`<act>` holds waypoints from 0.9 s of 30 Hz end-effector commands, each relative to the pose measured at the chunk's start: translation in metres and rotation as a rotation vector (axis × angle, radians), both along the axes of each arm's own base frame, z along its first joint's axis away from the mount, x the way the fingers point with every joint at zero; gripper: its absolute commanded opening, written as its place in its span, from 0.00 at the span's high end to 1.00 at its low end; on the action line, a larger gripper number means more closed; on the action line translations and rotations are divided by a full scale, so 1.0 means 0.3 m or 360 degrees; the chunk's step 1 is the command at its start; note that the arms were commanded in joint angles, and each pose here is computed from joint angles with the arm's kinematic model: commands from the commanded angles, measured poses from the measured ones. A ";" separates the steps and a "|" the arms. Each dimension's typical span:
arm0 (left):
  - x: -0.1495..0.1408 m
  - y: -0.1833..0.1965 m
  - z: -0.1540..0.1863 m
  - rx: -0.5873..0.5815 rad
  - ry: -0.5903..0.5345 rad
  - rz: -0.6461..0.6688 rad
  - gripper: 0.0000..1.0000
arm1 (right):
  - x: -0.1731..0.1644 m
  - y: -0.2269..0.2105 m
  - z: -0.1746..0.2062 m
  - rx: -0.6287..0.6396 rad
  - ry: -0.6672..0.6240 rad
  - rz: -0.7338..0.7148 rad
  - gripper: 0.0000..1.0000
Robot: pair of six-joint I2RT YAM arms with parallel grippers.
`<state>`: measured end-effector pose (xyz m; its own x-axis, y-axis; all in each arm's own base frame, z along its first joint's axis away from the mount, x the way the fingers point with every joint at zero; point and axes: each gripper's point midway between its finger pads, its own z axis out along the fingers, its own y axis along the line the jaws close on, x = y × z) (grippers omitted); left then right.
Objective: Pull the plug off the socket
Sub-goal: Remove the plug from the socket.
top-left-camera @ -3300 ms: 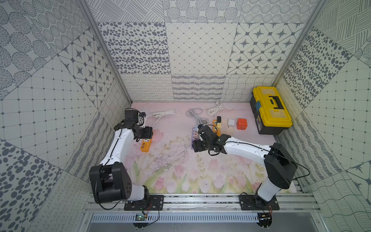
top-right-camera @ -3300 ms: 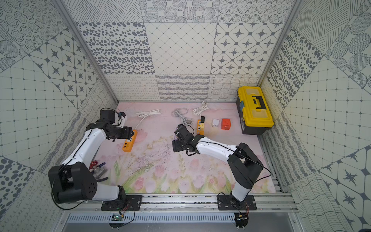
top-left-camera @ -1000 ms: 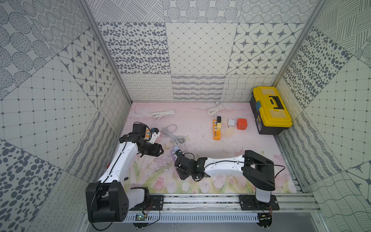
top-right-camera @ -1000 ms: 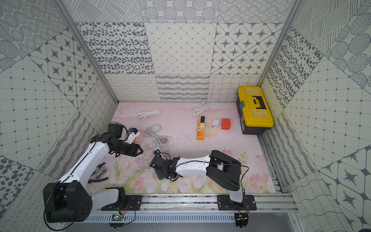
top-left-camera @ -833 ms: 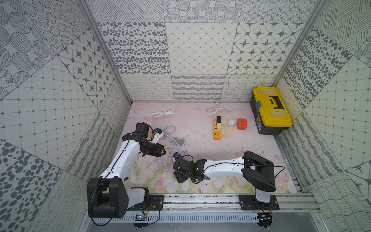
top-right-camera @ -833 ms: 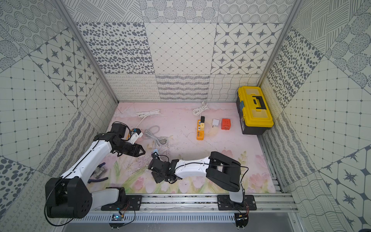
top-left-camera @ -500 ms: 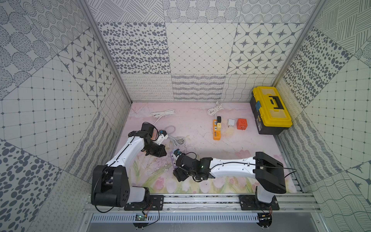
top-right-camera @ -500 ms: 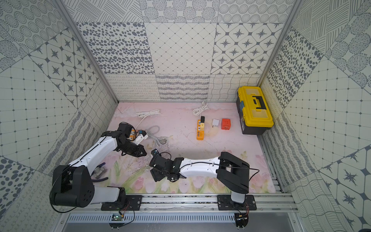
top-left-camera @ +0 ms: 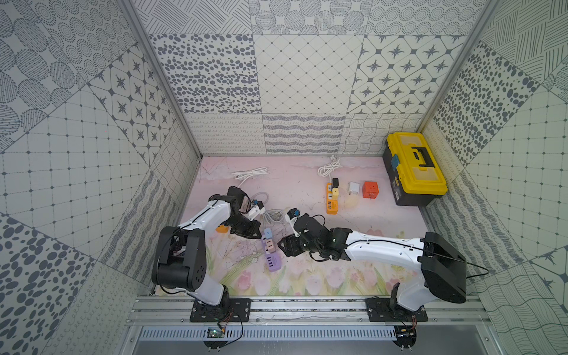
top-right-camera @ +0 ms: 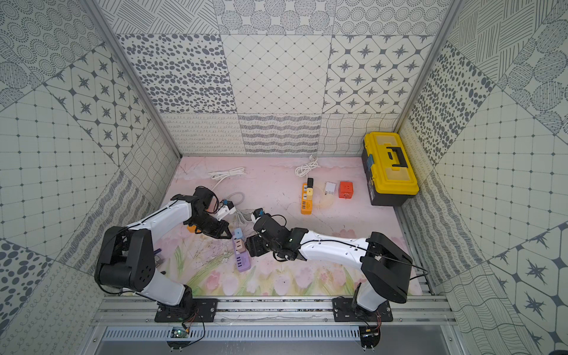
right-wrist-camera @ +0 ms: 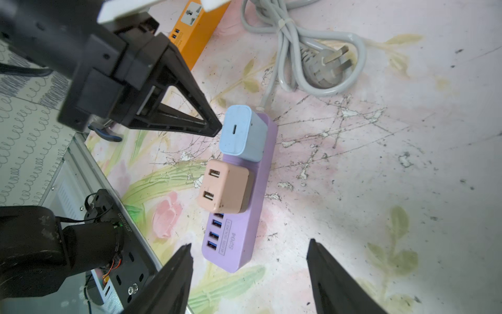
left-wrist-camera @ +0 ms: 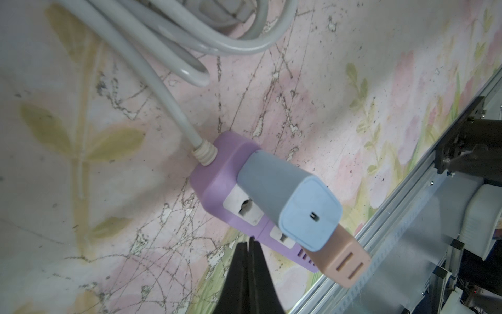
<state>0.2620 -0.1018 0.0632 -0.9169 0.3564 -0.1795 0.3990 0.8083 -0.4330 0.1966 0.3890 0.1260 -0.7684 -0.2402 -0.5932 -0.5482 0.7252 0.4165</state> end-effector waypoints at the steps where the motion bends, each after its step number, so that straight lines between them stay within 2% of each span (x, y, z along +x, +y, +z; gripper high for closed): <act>1: 0.013 -0.047 0.006 -0.0133 -0.0010 -0.0066 1.00 | -0.007 0.042 0.043 0.0062 -0.0025 0.0063 0.29; 8: 0.017 -0.026 -0.067 -0.0052 0.0086 -0.0045 1.00 | -0.009 0.075 0.034 -0.0087 -0.0116 0.0109 0.29; 14: 0.010 0.000 -0.103 0.0024 0.0079 -0.0028 1.00 | 0.003 0.122 -0.008 -0.0277 -0.0172 0.0122 0.27; 27: 0.022 0.022 -0.121 0.0092 0.0069 0.0002 1.00 | 0.043 0.174 -0.103 -0.0412 -0.0162 0.0103 0.31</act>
<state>0.2644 -0.1127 0.0427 -0.9285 0.3444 -0.1386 0.3653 0.7811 -0.5064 0.2020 0.4363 0.0932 -0.7011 -0.4429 -0.5587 -0.6281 0.7545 0.1901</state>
